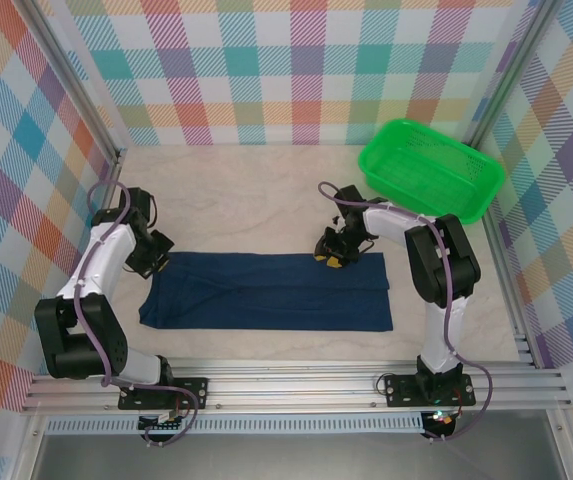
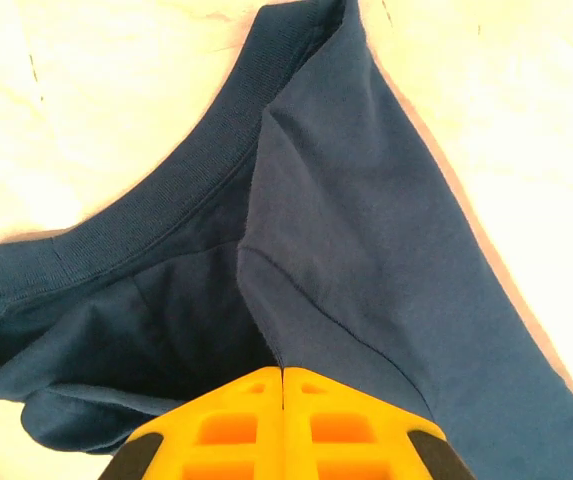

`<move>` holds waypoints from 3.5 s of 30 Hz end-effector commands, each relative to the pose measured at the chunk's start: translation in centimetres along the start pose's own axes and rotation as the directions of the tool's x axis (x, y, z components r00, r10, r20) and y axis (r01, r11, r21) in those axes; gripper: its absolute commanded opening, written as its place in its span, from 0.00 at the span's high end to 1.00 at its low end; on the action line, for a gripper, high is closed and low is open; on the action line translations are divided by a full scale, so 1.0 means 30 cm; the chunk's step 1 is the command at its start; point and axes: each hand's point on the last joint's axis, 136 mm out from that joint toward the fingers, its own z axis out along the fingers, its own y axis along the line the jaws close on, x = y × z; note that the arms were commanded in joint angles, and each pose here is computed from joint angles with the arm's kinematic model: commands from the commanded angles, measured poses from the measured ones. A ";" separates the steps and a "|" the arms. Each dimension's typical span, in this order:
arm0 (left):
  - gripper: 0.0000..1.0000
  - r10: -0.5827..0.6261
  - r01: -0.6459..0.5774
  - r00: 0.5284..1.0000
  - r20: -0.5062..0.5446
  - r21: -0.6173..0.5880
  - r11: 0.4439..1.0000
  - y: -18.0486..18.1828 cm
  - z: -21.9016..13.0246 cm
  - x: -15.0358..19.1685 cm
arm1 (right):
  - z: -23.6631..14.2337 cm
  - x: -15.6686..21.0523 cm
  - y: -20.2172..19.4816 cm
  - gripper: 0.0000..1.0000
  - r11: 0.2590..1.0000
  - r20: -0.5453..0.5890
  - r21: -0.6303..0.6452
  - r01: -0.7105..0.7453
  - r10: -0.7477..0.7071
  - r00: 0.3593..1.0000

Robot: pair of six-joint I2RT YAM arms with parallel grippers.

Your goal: Fold and stack the t-shirts

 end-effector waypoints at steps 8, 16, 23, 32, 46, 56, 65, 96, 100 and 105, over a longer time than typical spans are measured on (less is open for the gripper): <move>1.00 0.015 -0.019 0.998 -0.057 -0.073 0.997 0.025 0.016 0.029 | 0.052 0.031 -0.040 0.63 0.999 -0.053 0.039 -0.005 0.007 0.999; 1.00 0.047 -0.053 0.997 -0.053 -0.134 0.990 0.061 0.078 0.012 | 0.045 0.033 -0.039 0.63 0.999 -0.052 0.042 -0.006 0.008 0.999; 1.00 0.037 -0.052 0.995 -0.091 -0.170 0.984 0.078 0.130 0.020 | 0.035 0.030 -0.037 0.63 0.999 -0.047 0.050 -0.001 0.003 0.999; 1.00 0.058 -0.078 0.994 -0.088 -0.238 0.968 0.152 0.154 0.041 | 0.031 0.031 -0.035 0.63 0.999 -0.048 0.049 -0.001 0.003 0.999; 0.72 0.144 -0.164 0.986 -0.087 -0.298 0.940 0.177 0.180 0.035 | 0.001 0.030 -0.030 0.61 0.998 -0.021 0.056 0.015 -0.014 1.000; 0.57 0.042 -0.042 0.999 -0.004 -0.062 0.997 0.055 0.044 0.242 | -0.073 0.025 0.020 0.60 0.999 0.032 0.018 0.048 -0.048 0.998; 0.56 -0.238 0.238 0.971 -0.030 0.022 0.971 -0.005 0.121 0.265 | -0.185 0.082 0.227 0.51 0.932 0.120 -0.305 0.195 -0.165 0.979; 0.66 -0.286 0.283 0.957 0.050 0.049 0.958 -0.028 0.173 0.207 | -0.210 0.151 0.234 0.52 0.916 0.109 -0.346 0.203 -0.176 0.978; 0.66 -0.295 0.290 0.953 0.063 0.077 0.954 -0.041 0.169 0.195 | -0.202 0.152 0.235 0.52 0.916 0.104 -0.348 0.201 -0.176 0.979; 0.70 -0.289 0.284 0.956 0.049 0.089 0.955 -0.064 0.172 0.194 | -0.197 0.153 0.235 0.52 0.916 0.100 -0.347 0.200 -0.176 0.979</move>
